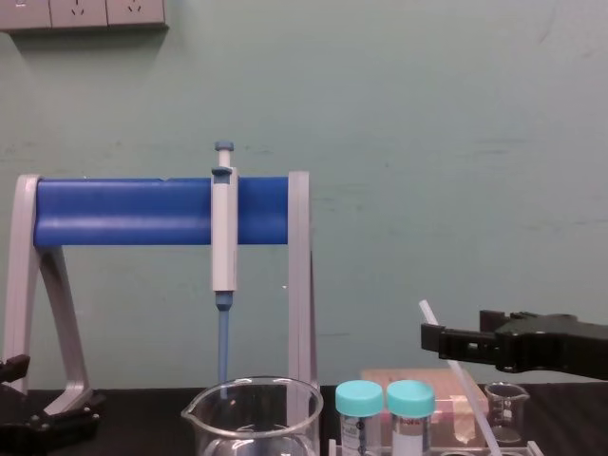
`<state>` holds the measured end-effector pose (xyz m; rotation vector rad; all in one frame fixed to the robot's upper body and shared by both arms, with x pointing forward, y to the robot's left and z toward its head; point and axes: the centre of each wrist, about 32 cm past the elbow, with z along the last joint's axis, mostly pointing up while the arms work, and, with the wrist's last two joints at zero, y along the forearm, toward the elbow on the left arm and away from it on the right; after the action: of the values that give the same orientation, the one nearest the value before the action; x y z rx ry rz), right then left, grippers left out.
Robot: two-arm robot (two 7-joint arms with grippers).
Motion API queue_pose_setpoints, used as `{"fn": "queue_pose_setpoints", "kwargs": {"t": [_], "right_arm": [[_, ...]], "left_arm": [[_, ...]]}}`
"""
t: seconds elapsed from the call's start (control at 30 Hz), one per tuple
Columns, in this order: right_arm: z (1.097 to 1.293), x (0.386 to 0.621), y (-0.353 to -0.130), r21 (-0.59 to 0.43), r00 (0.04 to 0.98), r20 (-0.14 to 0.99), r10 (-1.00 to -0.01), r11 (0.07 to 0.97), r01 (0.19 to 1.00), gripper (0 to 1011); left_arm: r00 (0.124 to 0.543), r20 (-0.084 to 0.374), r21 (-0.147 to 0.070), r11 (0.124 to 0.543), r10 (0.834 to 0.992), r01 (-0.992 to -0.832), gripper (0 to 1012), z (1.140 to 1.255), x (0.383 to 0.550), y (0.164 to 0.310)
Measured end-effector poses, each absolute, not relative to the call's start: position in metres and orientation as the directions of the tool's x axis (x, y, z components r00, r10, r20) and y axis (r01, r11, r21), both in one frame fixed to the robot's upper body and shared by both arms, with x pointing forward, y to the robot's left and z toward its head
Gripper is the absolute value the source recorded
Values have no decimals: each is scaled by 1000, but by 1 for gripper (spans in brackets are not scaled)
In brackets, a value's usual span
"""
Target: Pick up the stirring rod with one hand, then place it down.
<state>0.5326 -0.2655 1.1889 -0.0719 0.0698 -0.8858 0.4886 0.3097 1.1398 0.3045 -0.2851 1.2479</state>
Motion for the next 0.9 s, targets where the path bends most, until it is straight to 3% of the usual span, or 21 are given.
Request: {"fn": "queue_pose_setpoints", "kwargs": {"t": [0.9], "right_arm": [[1182,547,-255,-128,626,-19,-780,623,772,1003]], "left_arm": [[292,374,70,287,880,-955,1000,1140,489,310]]}}
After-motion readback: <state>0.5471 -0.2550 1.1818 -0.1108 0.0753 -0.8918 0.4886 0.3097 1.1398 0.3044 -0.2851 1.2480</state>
